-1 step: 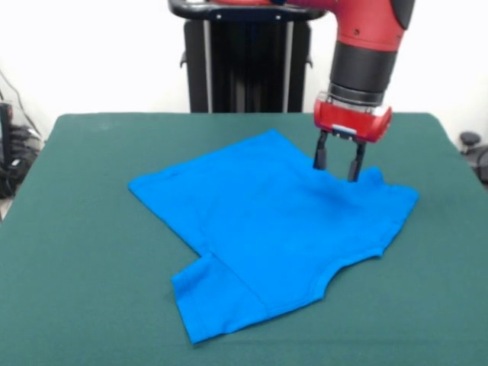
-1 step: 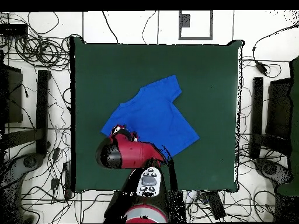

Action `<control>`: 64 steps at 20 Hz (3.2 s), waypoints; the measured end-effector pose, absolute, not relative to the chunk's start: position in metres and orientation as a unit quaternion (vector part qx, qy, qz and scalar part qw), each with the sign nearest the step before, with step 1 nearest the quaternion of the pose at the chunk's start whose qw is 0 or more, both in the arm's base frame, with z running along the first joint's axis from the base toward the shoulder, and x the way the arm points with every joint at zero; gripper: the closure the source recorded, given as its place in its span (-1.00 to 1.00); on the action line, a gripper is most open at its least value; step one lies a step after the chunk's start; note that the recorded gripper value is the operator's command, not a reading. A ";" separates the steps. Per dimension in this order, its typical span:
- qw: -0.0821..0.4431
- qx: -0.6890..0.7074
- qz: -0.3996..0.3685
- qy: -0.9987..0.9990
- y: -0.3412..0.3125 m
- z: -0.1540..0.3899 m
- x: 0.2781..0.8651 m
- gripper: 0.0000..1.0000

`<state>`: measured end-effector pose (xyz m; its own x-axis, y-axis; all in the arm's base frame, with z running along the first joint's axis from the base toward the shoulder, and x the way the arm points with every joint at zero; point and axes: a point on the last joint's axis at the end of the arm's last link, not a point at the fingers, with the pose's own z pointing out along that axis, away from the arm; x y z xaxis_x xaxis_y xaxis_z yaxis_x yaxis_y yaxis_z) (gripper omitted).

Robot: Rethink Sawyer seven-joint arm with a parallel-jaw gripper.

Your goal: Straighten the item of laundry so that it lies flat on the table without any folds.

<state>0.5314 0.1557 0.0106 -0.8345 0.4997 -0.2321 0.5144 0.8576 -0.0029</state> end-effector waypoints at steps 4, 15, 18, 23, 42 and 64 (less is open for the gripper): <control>0.109 0.258 -0.033 0.959 0.163 0.007 0.527 -1.00; 0.089 0.252 -0.040 0.963 0.173 -0.013 0.511 -1.00; 0.083 0.250 -0.043 0.964 0.175 -0.020 0.505 -1.00; 0.073 0.243 -0.047 0.966 0.182 -0.036 0.492 -1.00; 0.080 0.246 -0.047 0.965 0.184 -0.046 0.490 -1.00; 0.083 0.271 -0.054 0.957 0.189 -0.045 0.492 -1.00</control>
